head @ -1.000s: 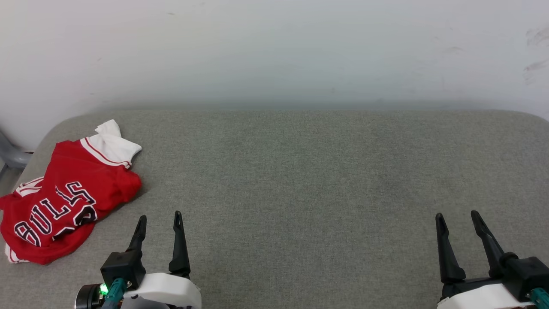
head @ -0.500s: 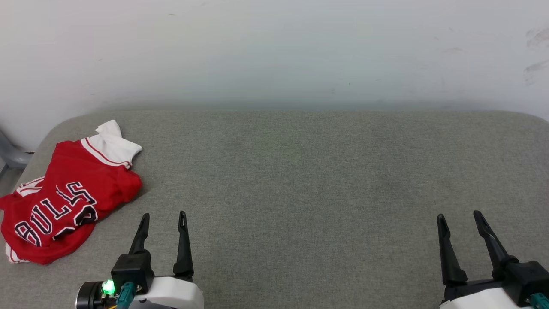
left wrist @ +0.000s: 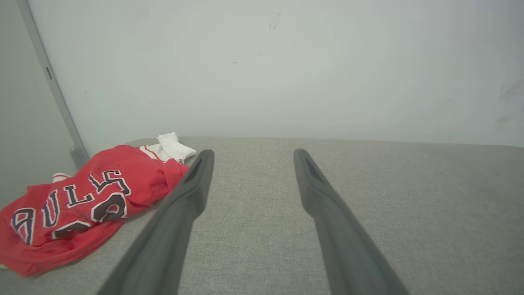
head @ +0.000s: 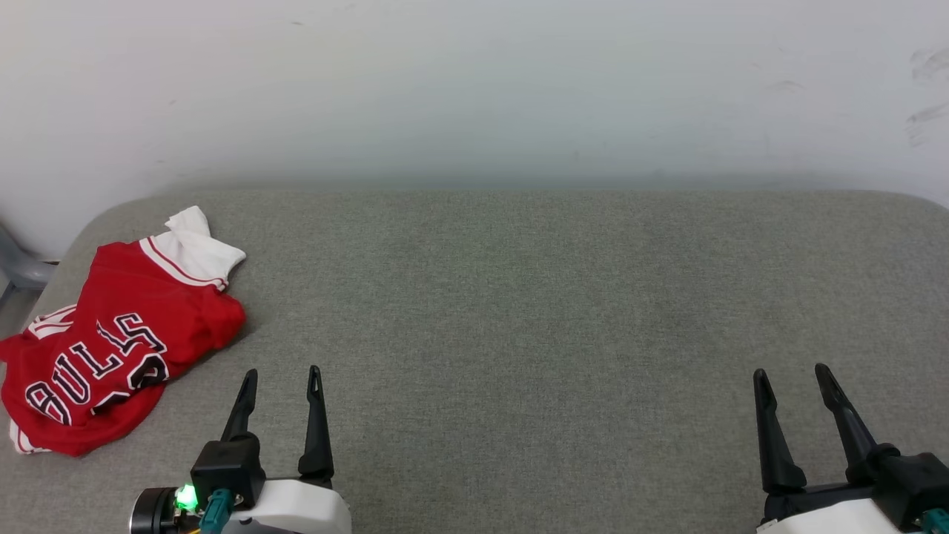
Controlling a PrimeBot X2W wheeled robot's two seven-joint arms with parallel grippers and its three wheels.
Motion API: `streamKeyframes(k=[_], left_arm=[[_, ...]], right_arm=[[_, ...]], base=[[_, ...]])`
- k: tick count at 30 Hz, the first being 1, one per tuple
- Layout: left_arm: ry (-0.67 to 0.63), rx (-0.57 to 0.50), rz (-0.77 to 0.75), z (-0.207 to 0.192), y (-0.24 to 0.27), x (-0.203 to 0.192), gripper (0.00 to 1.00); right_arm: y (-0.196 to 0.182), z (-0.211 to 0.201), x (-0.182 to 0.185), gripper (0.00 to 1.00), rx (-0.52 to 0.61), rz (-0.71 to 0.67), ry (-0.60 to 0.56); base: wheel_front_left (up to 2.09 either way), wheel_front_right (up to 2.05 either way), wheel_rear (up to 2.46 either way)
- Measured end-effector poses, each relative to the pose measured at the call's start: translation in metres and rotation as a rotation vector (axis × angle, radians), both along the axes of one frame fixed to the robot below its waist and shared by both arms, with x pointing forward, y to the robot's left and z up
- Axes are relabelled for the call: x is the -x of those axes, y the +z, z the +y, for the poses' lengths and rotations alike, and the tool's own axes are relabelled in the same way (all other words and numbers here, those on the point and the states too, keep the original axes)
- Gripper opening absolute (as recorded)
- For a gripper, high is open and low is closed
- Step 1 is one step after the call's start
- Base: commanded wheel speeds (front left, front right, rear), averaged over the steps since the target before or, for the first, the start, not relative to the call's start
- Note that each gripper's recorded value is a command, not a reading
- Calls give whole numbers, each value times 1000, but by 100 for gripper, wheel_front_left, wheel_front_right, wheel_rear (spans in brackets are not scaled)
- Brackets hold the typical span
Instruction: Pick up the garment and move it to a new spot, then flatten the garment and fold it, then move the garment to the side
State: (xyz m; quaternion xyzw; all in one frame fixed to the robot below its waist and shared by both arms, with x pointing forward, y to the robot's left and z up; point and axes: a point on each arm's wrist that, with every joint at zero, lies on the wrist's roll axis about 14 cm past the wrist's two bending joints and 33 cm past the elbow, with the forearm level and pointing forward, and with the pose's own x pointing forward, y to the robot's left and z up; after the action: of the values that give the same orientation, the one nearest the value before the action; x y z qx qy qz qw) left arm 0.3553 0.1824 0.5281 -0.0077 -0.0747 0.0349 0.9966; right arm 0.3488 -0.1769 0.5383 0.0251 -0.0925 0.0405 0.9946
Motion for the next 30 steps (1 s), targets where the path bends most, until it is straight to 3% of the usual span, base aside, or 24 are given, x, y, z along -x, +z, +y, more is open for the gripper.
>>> streamKeyframes(k=[30], left_arm=[[51,22,20,17,-7,8,100]], right_arm=[[-6,9,-5,100,-44,20,31]], base=[[0,0,0]])
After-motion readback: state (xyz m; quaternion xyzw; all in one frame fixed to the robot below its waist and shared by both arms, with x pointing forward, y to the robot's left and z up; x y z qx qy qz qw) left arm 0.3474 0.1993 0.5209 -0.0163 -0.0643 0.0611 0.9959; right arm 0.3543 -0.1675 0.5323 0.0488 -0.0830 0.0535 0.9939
